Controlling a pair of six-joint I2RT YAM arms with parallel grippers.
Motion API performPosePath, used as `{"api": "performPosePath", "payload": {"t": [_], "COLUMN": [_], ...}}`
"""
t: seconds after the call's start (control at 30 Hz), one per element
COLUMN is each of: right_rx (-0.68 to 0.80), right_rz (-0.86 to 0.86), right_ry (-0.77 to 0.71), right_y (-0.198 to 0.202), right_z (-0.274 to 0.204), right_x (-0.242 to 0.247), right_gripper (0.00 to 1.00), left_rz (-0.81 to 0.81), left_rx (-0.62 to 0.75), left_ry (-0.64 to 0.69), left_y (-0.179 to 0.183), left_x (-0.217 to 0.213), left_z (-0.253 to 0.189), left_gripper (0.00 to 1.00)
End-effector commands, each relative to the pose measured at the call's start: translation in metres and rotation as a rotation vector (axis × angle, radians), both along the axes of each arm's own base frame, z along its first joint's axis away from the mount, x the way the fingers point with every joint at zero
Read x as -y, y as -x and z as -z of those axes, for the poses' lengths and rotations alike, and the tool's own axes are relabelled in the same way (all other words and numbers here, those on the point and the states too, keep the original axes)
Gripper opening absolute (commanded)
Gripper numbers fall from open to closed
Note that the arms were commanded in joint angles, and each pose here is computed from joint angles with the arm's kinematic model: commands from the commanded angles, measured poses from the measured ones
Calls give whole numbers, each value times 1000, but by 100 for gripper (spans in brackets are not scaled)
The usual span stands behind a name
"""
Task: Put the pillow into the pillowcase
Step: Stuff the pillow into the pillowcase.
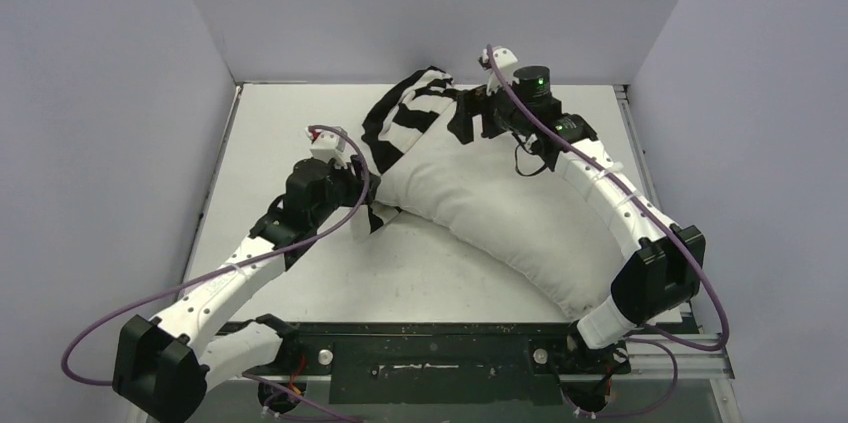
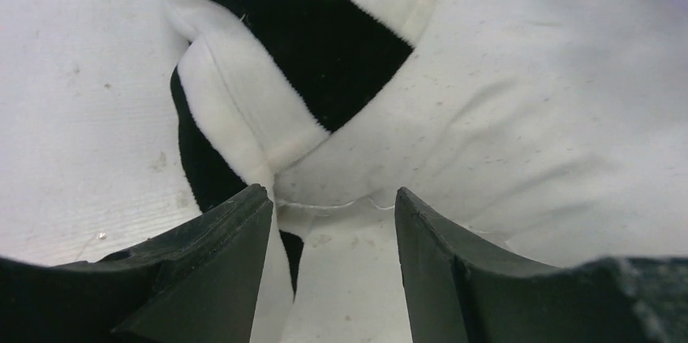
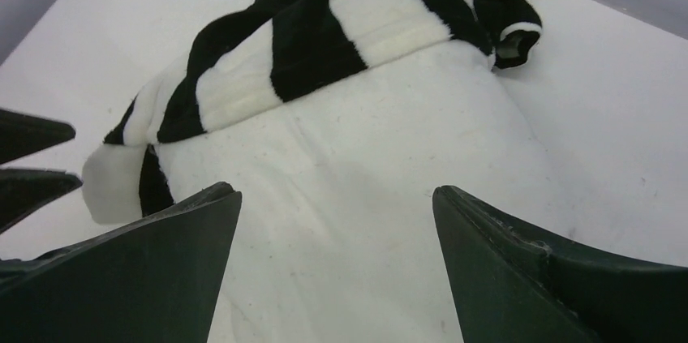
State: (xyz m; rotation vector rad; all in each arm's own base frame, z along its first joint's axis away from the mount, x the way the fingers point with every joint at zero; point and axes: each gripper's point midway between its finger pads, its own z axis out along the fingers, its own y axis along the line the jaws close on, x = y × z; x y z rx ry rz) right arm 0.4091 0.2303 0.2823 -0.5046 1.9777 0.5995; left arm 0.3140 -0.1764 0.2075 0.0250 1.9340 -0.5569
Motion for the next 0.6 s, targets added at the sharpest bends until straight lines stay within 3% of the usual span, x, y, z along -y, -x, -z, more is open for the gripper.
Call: {"api": "performPosePath", "payload": {"t": [0.0, 0.1, 0.3, 0.5, 0.57], "right_rx": [154, 250, 361, 483, 540], "right_rz": [-128, -153, -224, -244, -216], "right_ry": [130, 184, 287, 510, 521], "right_y": [42, 53, 65, 76, 70], "right_z": [-10, -7, 21, 61, 65], "right_x": [-24, -36, -74, -117, -127], "right_gripper": [93, 100, 100, 100, 100], "left_rz": [-60, -76, -136, -184, -187], "left_rx": [-60, -115, -219, -229, -207], "left_ry": [-92, -43, 57, 120, 176], "left_y": [-9, -4, 7, 2, 1], "left_x": [-14, -16, -34, -42, -40], "left_z": [19, 36, 78, 92, 89], "left_gripper": [55, 56, 60, 61, 56]}}
